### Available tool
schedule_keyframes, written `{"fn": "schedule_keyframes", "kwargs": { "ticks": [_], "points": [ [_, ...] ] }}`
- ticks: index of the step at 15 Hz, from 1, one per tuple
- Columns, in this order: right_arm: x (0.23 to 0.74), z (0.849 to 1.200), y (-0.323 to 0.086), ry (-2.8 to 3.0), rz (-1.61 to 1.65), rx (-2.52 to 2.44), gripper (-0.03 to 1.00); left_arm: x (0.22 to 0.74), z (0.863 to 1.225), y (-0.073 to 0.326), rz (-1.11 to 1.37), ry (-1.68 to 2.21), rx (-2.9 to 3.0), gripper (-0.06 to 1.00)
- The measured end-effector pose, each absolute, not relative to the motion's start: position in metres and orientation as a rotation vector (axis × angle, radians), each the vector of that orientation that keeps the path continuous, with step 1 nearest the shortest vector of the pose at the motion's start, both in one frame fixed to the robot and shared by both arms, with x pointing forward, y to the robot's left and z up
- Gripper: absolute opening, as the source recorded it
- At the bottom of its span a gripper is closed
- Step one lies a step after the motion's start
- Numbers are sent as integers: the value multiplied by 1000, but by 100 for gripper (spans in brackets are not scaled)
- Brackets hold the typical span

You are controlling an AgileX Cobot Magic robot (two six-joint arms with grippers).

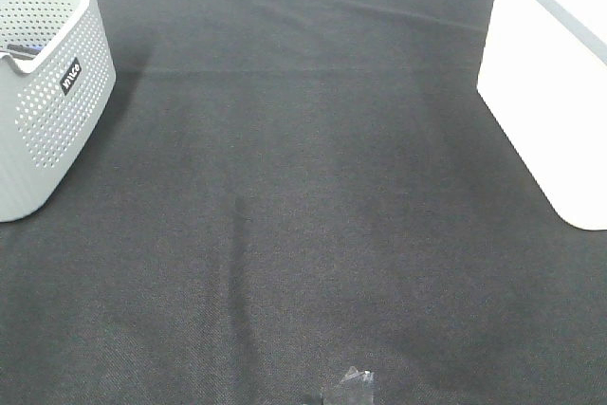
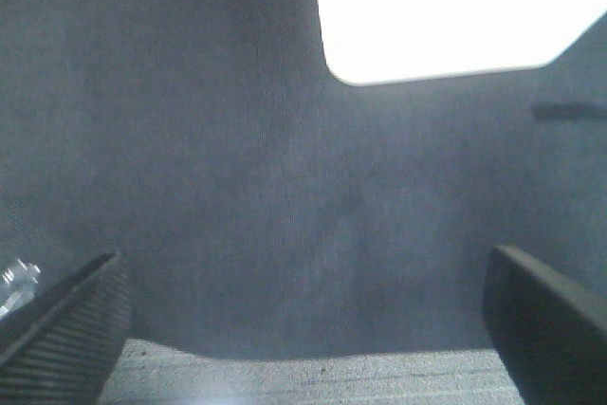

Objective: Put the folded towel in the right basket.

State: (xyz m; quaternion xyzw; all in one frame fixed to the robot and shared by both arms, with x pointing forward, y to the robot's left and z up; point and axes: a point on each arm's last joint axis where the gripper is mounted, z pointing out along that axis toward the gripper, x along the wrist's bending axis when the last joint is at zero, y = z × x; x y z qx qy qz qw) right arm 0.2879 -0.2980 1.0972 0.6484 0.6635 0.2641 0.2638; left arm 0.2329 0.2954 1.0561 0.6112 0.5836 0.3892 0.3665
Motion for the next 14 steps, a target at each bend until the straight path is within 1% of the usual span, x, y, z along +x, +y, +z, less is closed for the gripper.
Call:
{"fn": "schedule_keyframes", "kwargs": {
  "ticks": [1,4,6,8,14],
  "points": [
    [288,1097,-298,1794,714,1753,97,233,1056,295,1000,1500,1571,99],
    [262,1061,-298,1757,755,1717,97,233,1056,295,1000,1500,1571,99],
    [243,1043,-299,1692,825,1654,97,233,1056,295,1000,1500,1571,99],
    [232,1039,-299,1639,879,1601,97,233,1056,295,1000,1500,1571,99],
    [235,1037,-298,1633,896,1595,95,233,1056,295,999,1500,1571,99]
  ]
}}
